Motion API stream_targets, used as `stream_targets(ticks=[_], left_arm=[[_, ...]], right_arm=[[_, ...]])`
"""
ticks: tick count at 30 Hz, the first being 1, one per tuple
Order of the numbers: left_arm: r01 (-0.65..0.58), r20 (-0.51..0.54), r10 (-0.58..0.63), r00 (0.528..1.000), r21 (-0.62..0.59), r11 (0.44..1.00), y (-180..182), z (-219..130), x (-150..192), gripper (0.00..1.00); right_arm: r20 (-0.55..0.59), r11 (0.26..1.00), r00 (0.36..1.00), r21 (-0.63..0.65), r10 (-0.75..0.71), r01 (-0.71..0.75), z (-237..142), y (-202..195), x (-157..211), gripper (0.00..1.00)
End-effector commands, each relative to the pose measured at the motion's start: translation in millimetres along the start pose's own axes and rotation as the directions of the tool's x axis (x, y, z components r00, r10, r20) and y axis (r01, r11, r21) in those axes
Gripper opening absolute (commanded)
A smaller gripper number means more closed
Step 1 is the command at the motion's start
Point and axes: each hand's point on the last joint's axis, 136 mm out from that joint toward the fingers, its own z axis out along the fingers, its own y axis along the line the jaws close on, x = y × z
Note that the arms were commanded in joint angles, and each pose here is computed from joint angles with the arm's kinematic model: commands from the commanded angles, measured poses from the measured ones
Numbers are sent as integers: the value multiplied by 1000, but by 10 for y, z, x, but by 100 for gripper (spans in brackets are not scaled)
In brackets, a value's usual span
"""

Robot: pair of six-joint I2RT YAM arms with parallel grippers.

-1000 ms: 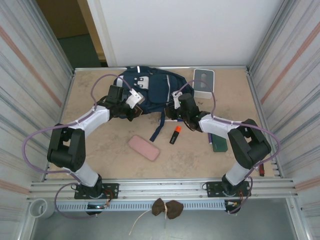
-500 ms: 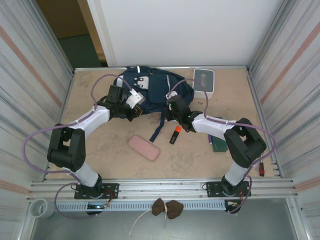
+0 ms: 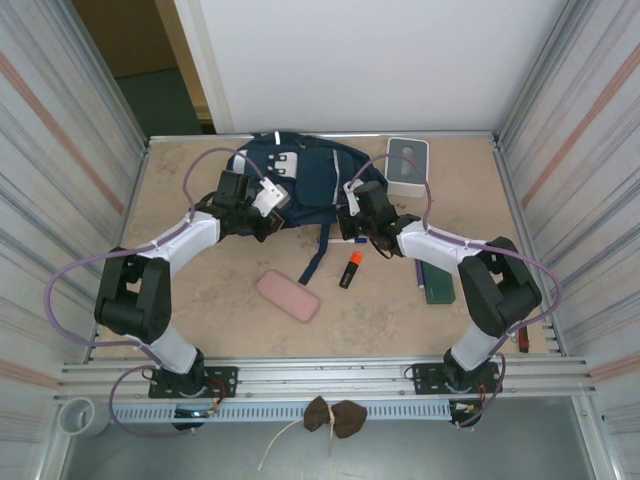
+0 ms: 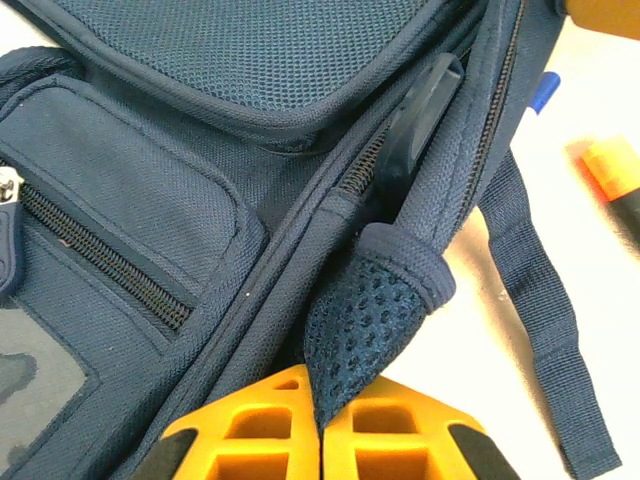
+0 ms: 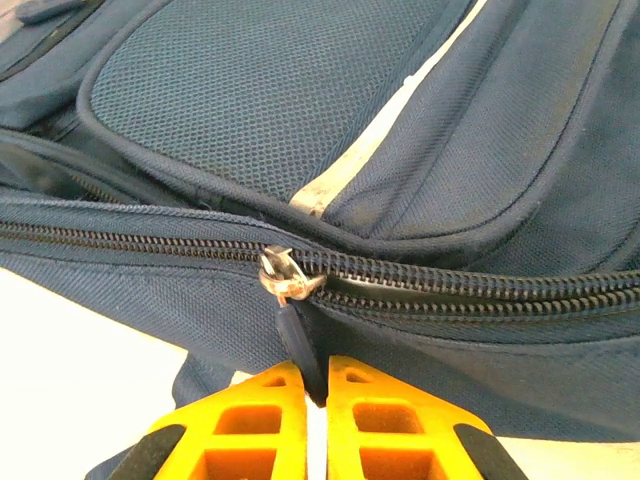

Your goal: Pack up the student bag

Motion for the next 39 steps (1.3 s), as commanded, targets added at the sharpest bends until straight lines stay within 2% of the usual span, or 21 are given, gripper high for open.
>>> stream_targets(ticks=[1, 14, 21, 24, 25, 29, 32, 35, 39], left_arm=[[11, 38, -6, 999, -149, 989, 364, -233, -79, 0], [-16, 36, 22, 999, -158, 987, 368, -245, -44, 0], [-36, 69, 41, 997, -73, 997, 177, -191, -121, 0], [-47, 59, 51, 997, -59, 997, 135, -152, -123, 3], [-48, 54, 51, 997, -57, 997, 131, -145, -119, 6], [-82, 29, 84, 996, -74, 994, 126, -157, -105, 34], [-185, 36, 189, 981, -88, 979, 14, -162, -140, 48], [-329, 46, 333, 942, -80, 941, -192, -79, -174, 55], [-487, -11, 487, 873, -32, 873, -414, 142, -118, 60]], right_arm=[[-37, 998, 999, 45, 37, -36, -97, -254, 56, 0], [-37, 990, 992, -70, 124, -126, -161, -279, 3, 0], [-68, 963, 988, -225, 138, -150, -35, -1, 25, 0], [-51, 965, 987, -210, 152, -160, -22, 5, 14, 0], [-37, 968, 988, -199, 150, -155, -35, -7, 8, 3], [-16, 973, 986, -164, 163, -164, -109, -102, 20, 9], [-14, 974, 986, -151, 167, -167, -193, -159, 25, 10], [-14, 975, 985, -135, 173, -174, -250, -223, 50, 12], [-12, 975, 983, -127, 183, -183, -297, -261, 93, 14]])
